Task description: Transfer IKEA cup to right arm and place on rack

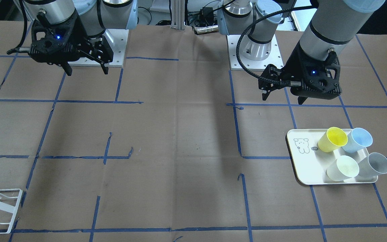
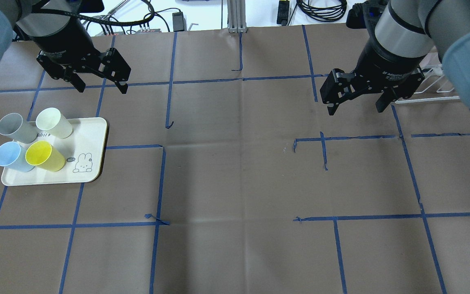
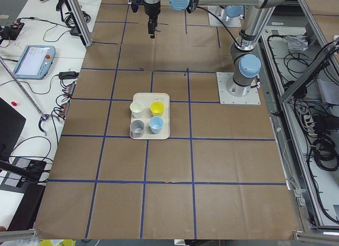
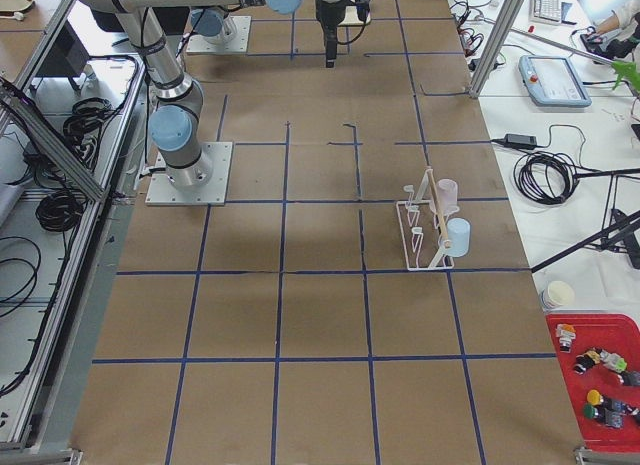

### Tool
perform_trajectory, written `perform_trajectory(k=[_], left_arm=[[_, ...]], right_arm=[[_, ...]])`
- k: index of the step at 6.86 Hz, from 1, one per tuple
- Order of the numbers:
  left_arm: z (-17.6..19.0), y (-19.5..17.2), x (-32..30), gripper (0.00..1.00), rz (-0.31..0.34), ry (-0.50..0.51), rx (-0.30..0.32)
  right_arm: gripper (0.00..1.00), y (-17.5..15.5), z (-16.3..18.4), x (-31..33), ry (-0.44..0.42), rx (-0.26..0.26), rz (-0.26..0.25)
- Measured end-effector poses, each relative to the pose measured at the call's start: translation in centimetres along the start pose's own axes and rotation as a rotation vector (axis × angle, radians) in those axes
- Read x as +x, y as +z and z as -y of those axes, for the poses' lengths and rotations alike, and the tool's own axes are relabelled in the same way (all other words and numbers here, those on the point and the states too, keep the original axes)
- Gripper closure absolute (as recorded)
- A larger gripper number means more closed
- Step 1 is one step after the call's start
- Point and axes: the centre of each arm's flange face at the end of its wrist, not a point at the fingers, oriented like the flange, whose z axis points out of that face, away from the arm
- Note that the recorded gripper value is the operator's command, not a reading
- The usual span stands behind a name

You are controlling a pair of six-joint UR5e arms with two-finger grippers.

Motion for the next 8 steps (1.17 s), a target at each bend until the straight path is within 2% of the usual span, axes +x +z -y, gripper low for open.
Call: perform_trajectory(k=[8], left_arm=[[-0.07,-0.12,0.02,0.0,0.0,0.0,0.002]], right_arm=[[0.0,0.01,-0.27,0.02,0.001,0.003,-0.014]])
